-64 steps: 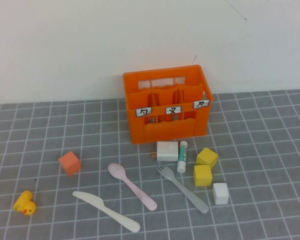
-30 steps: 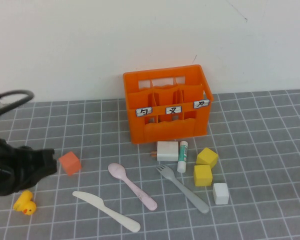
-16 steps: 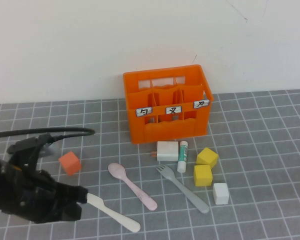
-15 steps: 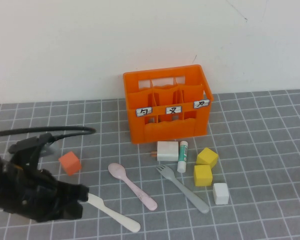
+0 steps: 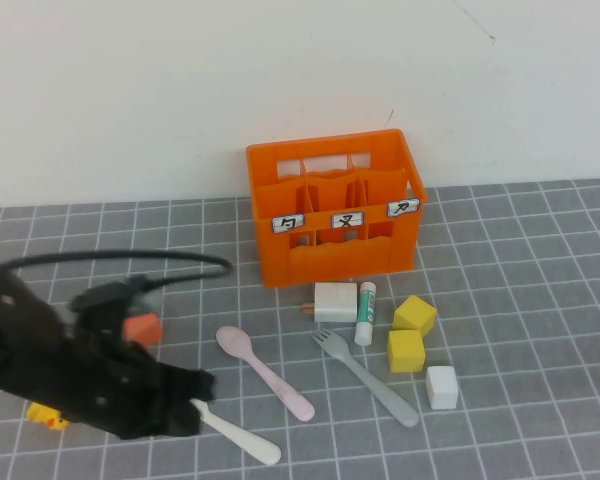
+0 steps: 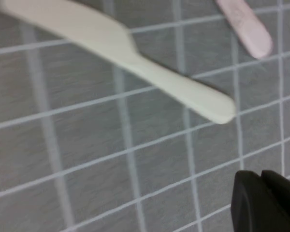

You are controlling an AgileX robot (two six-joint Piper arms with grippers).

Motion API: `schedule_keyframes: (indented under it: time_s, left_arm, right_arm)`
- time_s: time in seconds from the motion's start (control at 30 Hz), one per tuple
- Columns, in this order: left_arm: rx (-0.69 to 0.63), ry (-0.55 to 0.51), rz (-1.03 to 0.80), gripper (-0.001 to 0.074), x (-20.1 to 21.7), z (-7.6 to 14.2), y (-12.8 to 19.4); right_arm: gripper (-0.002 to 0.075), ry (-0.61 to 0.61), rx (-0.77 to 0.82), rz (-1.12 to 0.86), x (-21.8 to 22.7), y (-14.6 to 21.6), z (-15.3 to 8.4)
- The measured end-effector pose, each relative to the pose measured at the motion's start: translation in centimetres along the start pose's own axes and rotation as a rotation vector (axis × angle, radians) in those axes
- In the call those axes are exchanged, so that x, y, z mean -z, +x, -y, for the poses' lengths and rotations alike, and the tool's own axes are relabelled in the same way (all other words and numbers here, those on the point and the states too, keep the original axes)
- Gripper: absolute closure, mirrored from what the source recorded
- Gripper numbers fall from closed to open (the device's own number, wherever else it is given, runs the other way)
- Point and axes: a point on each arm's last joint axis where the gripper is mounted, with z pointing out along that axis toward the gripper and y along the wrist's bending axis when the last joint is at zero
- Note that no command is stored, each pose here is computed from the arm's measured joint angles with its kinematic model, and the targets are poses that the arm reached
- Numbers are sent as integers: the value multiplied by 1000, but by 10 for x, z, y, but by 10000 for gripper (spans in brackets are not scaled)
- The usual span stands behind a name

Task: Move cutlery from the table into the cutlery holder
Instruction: Pick up the knife

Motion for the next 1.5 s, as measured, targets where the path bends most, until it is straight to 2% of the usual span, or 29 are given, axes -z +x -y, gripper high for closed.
schedule_keyframes:
  time_s: [0.23,0.4,0.57,0.73,0.9,1.07,1.3,1.4,1.5]
  left_arm:
    - [-175,-2,37,736,-25,45,0]
    - [-210,-35,19,736,-50,60,-22]
    - [-208,-99,-49,736,-80,55,-40]
    - [-209,-134,-146,736,-110,51,-36]
    - [-235,-144,-220,736,-124,55,-33]
    - [-269,-192,-297,736,-125,50,-27]
    - [-287,-377,-454,736,-115,34,-19]
    - [-268,-419,-438,736,-110,33,-20]
    - [-250,-395,-367,736,-98,41,-25]
  right_arm:
    - [729,20,-1,13,0,-1,2]
    - [729,19,-4,16,0,-1,2]
    - [729,19,-4,16,0,-1,2]
    - [729,19,-3,16,0,-1,2]
    - [729,19,-1,16,0,-1,2]
    - [729,19,1,15,0,-1,2]
    - [729,14,1,12,0,-1,1]
    - [729,12,1,11,0,-1,1]
    - [729,10,1,9,0,-1,1]
